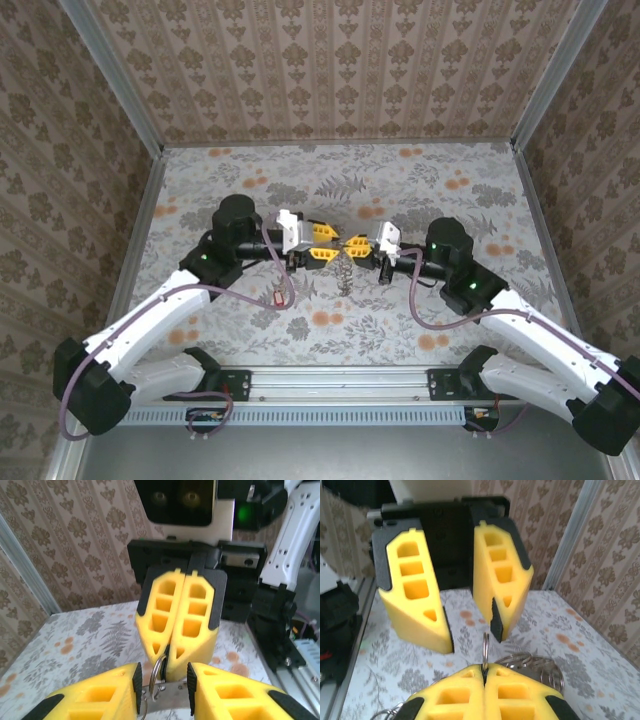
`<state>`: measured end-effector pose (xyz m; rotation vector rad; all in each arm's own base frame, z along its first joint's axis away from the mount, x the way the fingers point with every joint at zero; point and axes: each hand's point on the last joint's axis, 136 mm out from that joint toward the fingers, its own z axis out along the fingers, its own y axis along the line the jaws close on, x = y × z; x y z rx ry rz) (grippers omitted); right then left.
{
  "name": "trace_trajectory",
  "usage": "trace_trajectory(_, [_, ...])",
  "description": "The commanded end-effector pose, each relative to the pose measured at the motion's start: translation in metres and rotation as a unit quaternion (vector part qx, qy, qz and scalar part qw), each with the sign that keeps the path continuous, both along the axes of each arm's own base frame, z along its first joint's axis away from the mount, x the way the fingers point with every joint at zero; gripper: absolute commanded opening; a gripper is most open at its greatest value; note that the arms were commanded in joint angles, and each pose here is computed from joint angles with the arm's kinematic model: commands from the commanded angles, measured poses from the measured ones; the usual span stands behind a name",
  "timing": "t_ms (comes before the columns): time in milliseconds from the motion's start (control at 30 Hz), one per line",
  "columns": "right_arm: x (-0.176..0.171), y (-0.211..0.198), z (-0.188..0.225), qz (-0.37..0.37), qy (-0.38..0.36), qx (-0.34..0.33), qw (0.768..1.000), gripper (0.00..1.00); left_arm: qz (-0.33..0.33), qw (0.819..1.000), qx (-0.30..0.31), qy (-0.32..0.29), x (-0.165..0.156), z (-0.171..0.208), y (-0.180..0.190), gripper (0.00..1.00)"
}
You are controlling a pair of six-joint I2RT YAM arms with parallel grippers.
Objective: Put the keys on the keyring
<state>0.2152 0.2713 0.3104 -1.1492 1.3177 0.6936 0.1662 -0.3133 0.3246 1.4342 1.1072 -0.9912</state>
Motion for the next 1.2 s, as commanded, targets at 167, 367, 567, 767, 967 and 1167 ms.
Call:
trace_trajectory(167, [-0.004,0.000,-0.028,0.022,-0.002,-0.147,0.989,0.00,0.006,0.995,0.094,0.028,0.001,-0.033,0.006,0.32])
trace_trajectory(367, [-0.002,0.002,-0.030,0.017,0.001,-0.163,0.986,0.00,0.014,0.995,0.095,0.038,0.007,-0.032,0.002,0.23])
trace_trajectory(567, [-0.005,0.005,-0.030,0.019,0.000,-0.172,0.985,0.00,0.000,0.993,0.106,0.044,0.003,-0.039,-0.003,0.14])
trace_trajectory(767, [-0.006,0.007,-0.030,0.022,-0.002,-0.172,0.985,0.00,-0.022,0.992,0.119,0.045,-0.004,-0.046,-0.006,0.18])
trace_trajectory(967, [-0.004,0.007,-0.029,0.018,-0.005,-0.166,0.986,0.00,-0.046,0.991,0.120,0.042,-0.013,-0.047,-0.005,0.17])
trace_trajectory(1167, [-0.006,0.010,-0.026,0.025,-0.006,-0.154,0.988,0.00,-0.045,0.988,0.142,0.041,-0.011,-0.052,-0.005,0.00])
